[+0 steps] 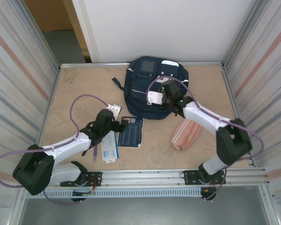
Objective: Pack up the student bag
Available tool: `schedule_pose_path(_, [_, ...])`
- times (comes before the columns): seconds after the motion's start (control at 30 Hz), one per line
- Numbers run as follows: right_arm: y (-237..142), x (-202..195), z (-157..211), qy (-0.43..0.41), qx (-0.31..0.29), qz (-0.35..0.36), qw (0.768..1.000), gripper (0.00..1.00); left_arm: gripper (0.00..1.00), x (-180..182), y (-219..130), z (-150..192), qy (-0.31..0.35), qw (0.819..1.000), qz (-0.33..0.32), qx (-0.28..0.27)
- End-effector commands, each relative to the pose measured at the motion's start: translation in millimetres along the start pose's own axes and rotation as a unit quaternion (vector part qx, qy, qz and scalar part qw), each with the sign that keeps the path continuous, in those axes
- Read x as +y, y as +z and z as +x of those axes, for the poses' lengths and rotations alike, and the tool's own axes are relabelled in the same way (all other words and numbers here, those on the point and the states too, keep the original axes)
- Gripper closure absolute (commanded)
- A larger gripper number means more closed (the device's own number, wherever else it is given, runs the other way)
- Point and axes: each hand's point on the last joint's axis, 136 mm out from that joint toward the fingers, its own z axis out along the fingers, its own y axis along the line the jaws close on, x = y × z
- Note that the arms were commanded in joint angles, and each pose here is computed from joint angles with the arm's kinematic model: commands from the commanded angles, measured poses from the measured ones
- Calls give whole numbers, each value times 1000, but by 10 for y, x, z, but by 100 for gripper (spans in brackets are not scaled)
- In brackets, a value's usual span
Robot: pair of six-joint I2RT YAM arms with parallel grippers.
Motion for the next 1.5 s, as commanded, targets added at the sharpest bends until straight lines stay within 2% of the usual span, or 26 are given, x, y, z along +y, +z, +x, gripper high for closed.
schedule_pose_path(0.0, [-510,-532,-192,216,-96,94,967,0,1,-121,-57,-183,-48,998,40,-7])
schedule_pose_path(0.07, [-767,-754,-50,345,-110,143,921,0,1,-72,-107,-184,-131,991,27,16])
schedule_pose_path(0.1, [-902,-862,112,417,-101,174,886,0,2,-85,-133,-200,-176,983,32,30])
schedule_pose_path(0.13, [-1037,-937,308,491,-87,205,842,0,3,-111,-155,-213,-216,975,39,43])
schedule_pose_path(0.2, [-1263,-923,716,614,-45,236,752,0,12,-160,-184,-222,-291,953,44,69])
schedule_pose_path(0.23, [-1332,-831,887,655,-20,230,719,0,14,-208,-191,-246,-326,941,54,77])
schedule_pose_path(0.3, [-1375,-651,1086,711,-11,186,678,0,14,-318,-180,-287,-386,916,70,91])
schedule_pose_path(0.37, [-1370,-508,1196,752,-15,152,641,0,14,-493,-141,-366,-403,906,89,99])
schedule_pose_path(0.4, [-1390,-458,1191,763,-24,134,632,0,15,-565,-118,-397,-408,903,84,108])
schedule_pose_path(0.5, [-1350,-290,1180,772,-15,104,627,0,19,-693,17,-450,-424,894,53,135])
schedule_pose_path(0.63, [-1223,-100,1166,777,-2,74,625,0,27,-850,272,-445,-467,868,38,166])
schedule_pose_path(0.7, [-1168,-13,1153,779,8,60,624,0,28,-898,423,-415,-489,856,29,168])
schedule_pose_path(0.87, [-1076,129,1070,766,19,44,641,0,36,-937,715,-241,-543,820,-4,184])
schedule_pose_path(1.03, [-954,217,1059,754,39,32,655,0,37,-897,865,-220,-548,817,-32,177])
schedule_pose_path(1.13, [-894,233,1021,751,42,24,658,0,37,-861,927,-283,-563,808,-36,170])
schedule_pose_path(1.27, [-849,236,913,737,44,2,674,0,36,-851,897,-371,-562,810,-44,162])
schedule_pose_path(1.47, [-818,229,905,726,52,0,686,0,38,-806,884,-214,-561,799,-94,193])
